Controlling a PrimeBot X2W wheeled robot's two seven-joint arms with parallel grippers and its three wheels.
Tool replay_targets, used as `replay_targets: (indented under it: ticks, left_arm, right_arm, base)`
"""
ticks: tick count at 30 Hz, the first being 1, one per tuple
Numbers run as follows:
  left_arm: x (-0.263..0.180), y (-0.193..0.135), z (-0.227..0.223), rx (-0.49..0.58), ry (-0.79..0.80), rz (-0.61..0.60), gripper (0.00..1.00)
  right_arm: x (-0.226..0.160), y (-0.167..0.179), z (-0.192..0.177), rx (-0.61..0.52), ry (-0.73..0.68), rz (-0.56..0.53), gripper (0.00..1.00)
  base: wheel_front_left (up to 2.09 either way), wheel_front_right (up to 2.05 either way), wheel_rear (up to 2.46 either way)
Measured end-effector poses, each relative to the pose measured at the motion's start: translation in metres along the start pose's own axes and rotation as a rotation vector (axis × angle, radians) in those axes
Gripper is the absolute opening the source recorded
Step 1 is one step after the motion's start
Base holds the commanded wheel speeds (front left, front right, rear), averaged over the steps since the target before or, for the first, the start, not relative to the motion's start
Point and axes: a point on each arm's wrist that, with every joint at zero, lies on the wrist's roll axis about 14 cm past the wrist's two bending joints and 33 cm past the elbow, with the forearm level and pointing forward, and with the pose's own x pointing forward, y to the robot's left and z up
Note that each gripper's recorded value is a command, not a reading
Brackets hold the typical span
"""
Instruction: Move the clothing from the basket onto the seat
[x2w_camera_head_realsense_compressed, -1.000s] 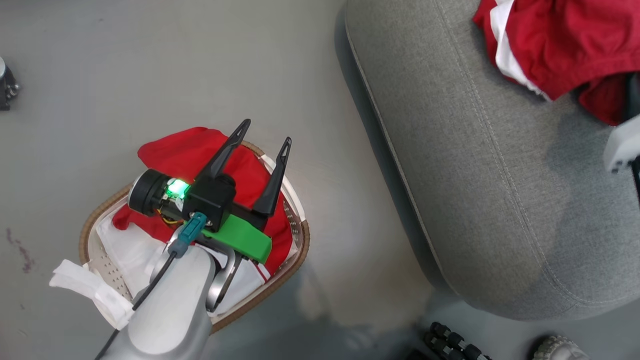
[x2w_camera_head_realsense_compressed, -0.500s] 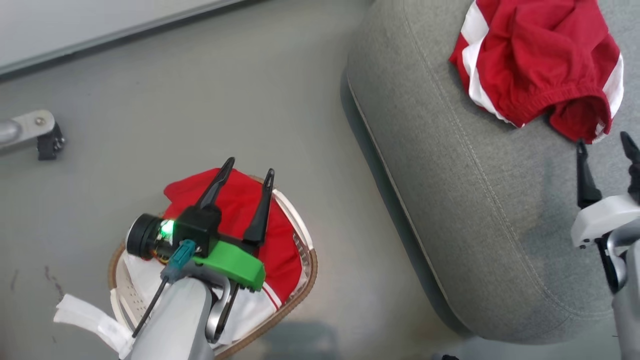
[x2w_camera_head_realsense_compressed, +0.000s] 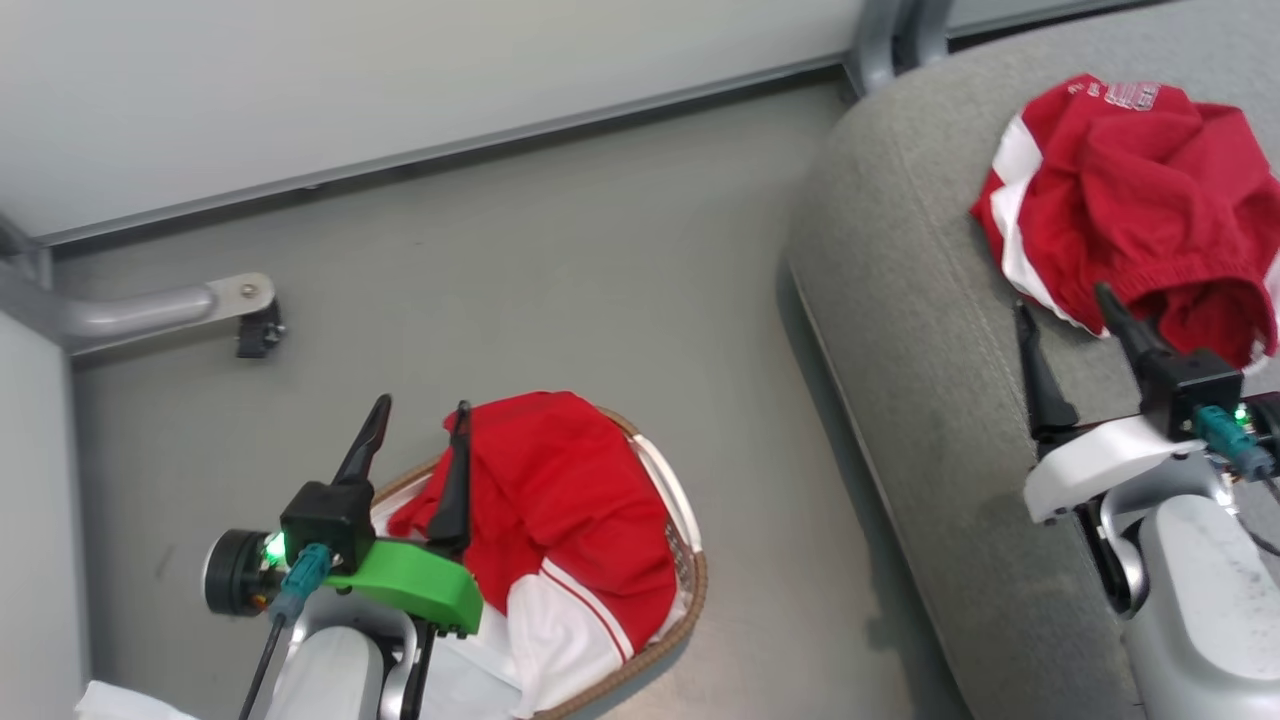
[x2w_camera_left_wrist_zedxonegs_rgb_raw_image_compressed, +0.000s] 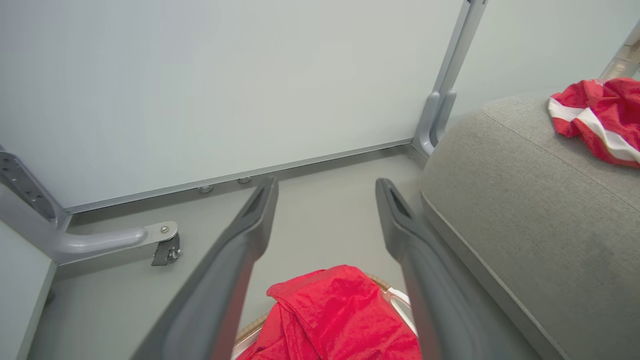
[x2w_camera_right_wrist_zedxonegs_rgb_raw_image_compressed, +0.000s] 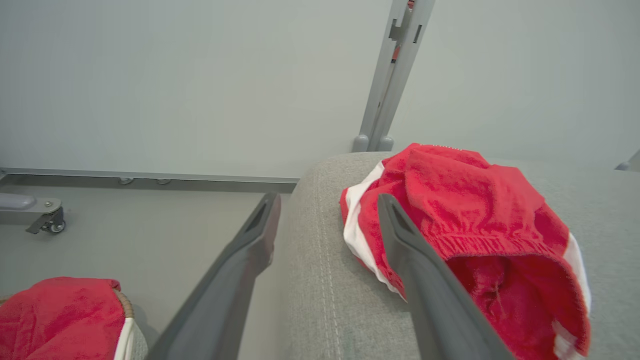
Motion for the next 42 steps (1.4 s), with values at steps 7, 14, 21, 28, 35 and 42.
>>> replay_targets:
  ticks: [7, 14, 21, 28, 35, 42]
  left_arm:
    - [-0.044, 0.053, 0.009, 0.016, -0.016, 0.204, 1.00]
    - [-0.087, 0.085, 0.018, 0.042, -0.035, 0.339, 1.00]
    - [-0.120, 0.093, 0.019, 0.043, -0.048, 0.400, 1.00]
    - [-0.140, 0.094, 0.015, 0.026, -0.049, 0.433, 1.00]
    - [-0.136, 0.086, 0.012, -0.012, -0.051, 0.412, 1.00]
    - [-0.119, 0.074, 0.004, -0.029, -0.020, 0.358, 1.00]
  right_arm:
    - [0.005, 0.066, 0.013, 0.068, -0.039, 0.151, 1.00]
    - [-0.002, 0.103, 0.023, 0.116, -0.062, 0.232, 1.00]
    - [-0.018, 0.118, 0.024, 0.183, -0.056, 0.245, 1.00]
    - [-0.031, 0.120, 0.024, 0.186, -0.054, 0.250, 1.00]
    - [-0.035, 0.115, 0.020, 0.181, -0.046, 0.241, 1.00]
    - [-0.027, 0.118, 0.019, 0.152, -0.046, 0.257, 1.00]
  base:
    - [0.00, 0.00, 0.00]
    - [0.00, 0.00, 0.00]
    - [0.00, 0.00, 0.00]
    - [0.00, 0.00, 0.00]
    - [0.00, 0.00, 0.00]
    - [0.00, 0.00, 0.00]
